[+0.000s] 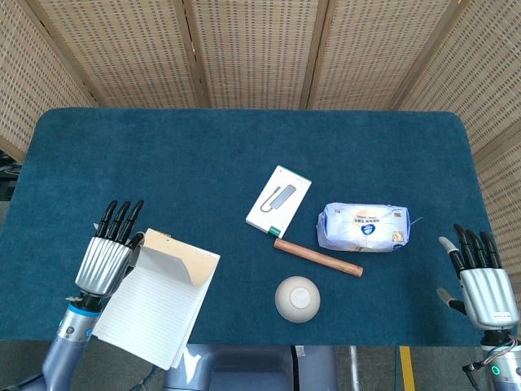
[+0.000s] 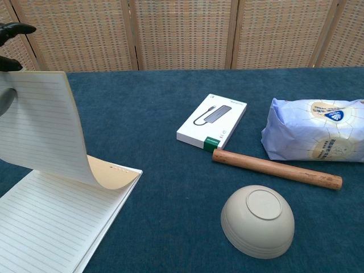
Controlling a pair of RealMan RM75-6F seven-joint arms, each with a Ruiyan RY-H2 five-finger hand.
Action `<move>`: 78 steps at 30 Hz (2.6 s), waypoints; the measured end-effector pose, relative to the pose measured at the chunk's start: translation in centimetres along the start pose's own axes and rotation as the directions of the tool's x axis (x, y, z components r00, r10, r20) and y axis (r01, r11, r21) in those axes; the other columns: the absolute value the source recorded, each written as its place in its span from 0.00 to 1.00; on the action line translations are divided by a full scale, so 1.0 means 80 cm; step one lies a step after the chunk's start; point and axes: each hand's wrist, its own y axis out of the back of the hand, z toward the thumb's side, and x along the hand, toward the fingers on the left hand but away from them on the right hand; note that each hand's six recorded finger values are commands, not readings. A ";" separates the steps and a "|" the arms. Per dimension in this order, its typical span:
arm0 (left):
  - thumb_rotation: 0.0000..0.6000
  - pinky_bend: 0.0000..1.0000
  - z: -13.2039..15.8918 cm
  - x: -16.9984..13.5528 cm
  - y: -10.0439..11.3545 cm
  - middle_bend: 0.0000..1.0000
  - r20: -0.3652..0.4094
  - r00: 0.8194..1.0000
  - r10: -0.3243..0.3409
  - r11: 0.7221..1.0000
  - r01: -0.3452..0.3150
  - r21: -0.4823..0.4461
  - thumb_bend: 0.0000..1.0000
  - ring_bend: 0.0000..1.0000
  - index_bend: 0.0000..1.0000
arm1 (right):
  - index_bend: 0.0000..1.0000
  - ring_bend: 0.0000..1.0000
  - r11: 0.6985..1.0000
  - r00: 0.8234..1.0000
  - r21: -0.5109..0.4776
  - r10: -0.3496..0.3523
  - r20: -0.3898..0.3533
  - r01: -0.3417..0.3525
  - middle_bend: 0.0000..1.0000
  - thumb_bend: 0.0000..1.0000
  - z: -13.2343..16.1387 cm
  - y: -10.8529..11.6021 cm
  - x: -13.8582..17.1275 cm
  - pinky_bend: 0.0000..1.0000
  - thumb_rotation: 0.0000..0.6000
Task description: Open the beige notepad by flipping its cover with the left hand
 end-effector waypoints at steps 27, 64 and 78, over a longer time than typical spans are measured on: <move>1.00 0.00 -0.003 0.148 -0.008 0.00 -0.121 0.992 0.026 0.996 -0.015 0.093 0.56 0.00 0.79 | 0.14 0.00 1.000 1.000 -0.016 0.008 0.001 -0.008 0.00 0.08 0.000 -0.001 -0.002 0.00 1.00; 1.00 0.00 -0.002 0.190 -0.004 0.00 -0.206 0.972 0.109 0.990 -0.089 0.106 0.25 0.00 0.00 | 0.14 0.00 0.999 1.000 -0.036 0.024 0.005 -0.024 0.00 0.08 -0.001 -0.003 -0.003 0.00 1.00; 1.00 0.00 -0.013 0.055 -0.020 0.00 -0.124 0.991 -0.042 0.997 0.034 -0.071 0.25 0.00 0.00 | 0.14 0.00 0.999 0.999 -0.026 0.039 0.008 -0.038 0.00 0.08 0.000 -0.006 -0.001 0.00 1.00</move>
